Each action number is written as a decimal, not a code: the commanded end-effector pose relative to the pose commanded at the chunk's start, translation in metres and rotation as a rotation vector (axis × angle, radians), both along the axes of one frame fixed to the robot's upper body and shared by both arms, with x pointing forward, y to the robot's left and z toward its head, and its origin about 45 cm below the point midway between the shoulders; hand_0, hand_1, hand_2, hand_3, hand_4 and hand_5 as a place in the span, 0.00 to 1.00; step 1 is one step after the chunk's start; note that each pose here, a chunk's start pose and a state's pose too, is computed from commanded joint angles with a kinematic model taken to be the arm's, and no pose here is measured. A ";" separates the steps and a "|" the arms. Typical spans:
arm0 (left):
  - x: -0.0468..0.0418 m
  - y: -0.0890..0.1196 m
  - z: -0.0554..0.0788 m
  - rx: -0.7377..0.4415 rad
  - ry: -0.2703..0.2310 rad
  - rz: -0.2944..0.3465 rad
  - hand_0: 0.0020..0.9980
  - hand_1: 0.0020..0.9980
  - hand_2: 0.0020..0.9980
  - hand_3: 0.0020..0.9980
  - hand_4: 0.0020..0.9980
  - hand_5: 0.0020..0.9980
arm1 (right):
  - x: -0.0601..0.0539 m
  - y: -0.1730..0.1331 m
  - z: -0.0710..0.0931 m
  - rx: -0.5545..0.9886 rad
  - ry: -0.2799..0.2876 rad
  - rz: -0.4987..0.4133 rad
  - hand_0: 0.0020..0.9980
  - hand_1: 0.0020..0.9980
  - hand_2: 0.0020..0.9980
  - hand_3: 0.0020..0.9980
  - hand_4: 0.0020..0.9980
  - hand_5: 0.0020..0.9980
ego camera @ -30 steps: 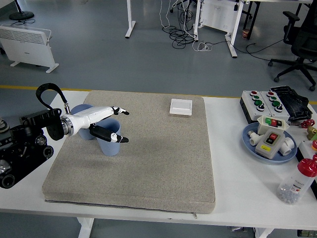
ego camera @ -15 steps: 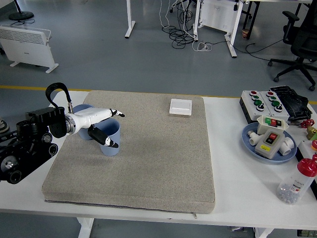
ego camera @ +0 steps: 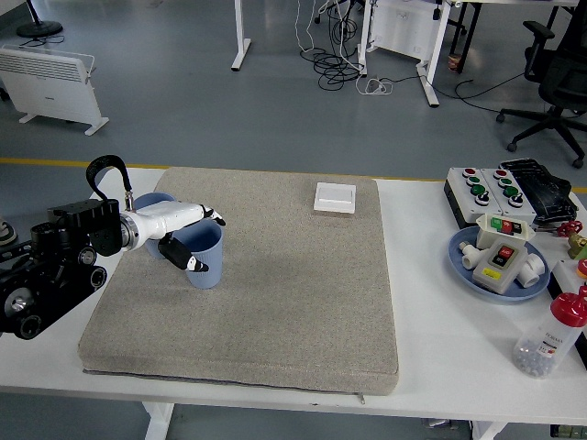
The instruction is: Push cup pick cup insert cup
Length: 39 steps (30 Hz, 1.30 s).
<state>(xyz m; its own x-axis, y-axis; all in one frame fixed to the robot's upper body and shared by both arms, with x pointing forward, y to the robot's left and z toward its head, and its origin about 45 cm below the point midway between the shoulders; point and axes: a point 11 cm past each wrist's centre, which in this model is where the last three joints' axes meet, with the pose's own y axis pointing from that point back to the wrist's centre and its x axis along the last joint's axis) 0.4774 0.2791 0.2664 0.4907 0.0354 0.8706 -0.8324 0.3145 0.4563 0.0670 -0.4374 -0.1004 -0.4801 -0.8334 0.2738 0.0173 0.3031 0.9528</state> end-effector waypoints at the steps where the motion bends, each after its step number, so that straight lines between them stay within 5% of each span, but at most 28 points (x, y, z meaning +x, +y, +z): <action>1: 0.0000 0.000 0.000 0.000 -0.002 -0.004 0.78 0.74 0.88 0.75 0.73 0.10 | 0.000 0.000 0.000 0.000 0.000 0.000 0.73 0.65 0.64 0.57 0.12 0.47; 5: 0.0003 -0.002 0.001 0.001 -0.020 -0.034 0.78 0.74 0.88 0.75 0.73 0.10 | 0.000 0.000 0.000 0.000 -0.001 0.000 0.73 0.65 0.64 0.57 0.12 0.47; 6: 0.0003 -0.001 0.001 0.003 -0.023 -0.037 0.55 0.63 0.71 0.62 0.62 0.02 | 0.000 0.000 0.000 0.000 0.000 0.000 0.73 0.65 0.64 0.57 0.12 0.47; 11: -0.0011 0.000 0.001 -0.001 -0.023 -0.044 0.55 0.63 0.71 0.62 0.62 0.02 | -0.001 0.000 0.000 0.000 0.001 -0.003 0.73 0.65 0.64 0.57 0.12 0.47; 12: -0.0014 0.000 0.001 -0.002 -0.023 -0.045 0.48 0.56 0.60 0.54 0.51 0.00 | -0.002 0.000 0.000 0.000 0.001 -0.003 0.73 0.65 0.64 0.57 0.12 0.47; 17: -0.0071 -0.001 0.006 0.006 -0.010 -0.046 0.48 0.56 0.60 0.54 0.51 0.00 | -0.003 0.001 -0.001 0.001 0.004 -0.003 0.73 0.65 0.64 0.57 0.12 0.47; 19: -0.0097 -0.003 0.010 0.006 -0.009 -0.046 0.47 0.52 0.51 0.50 0.42 0.00 | -0.004 0.001 -0.001 0.001 0.005 -0.003 0.73 0.65 0.64 0.58 0.12 0.47; 23: -0.0173 -0.010 0.029 0.006 -0.030 -0.058 0.47 0.52 0.51 0.50 0.42 0.00 | -0.004 0.000 -0.001 0.001 0.004 -0.005 0.73 0.65 0.64 0.58 0.12 0.47; 30: -0.0291 -0.025 0.098 0.004 -0.154 -0.085 0.48 0.50 0.48 0.48 0.37 0.00 | -0.006 0.000 -0.001 -0.001 0.008 -0.007 0.73 0.65 0.64 0.57 0.12 0.46; 33: -0.0231 -0.016 0.124 -0.008 -0.207 -0.047 0.48 0.50 0.48 0.48 0.37 0.00 | -0.007 -0.001 -0.001 -0.002 0.010 -0.007 0.73 0.65 0.64 0.57 0.12 0.46; 39: -0.0046 0.010 0.139 -0.015 -0.231 0.050 0.49 0.50 0.48 0.48 0.37 0.00 | -0.005 -0.002 0.000 -0.003 0.008 -0.006 0.73 0.65 0.64 0.57 0.12 0.47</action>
<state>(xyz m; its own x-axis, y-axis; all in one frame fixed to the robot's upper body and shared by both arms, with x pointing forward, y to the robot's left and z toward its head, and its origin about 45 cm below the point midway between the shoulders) 0.4727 0.2893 0.4058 0.2760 0.0687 0.9587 -0.9289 0.2754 0.2477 0.0624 -0.4391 -0.1005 -0.4826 -0.8299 0.2801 0.0262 0.3059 0.9517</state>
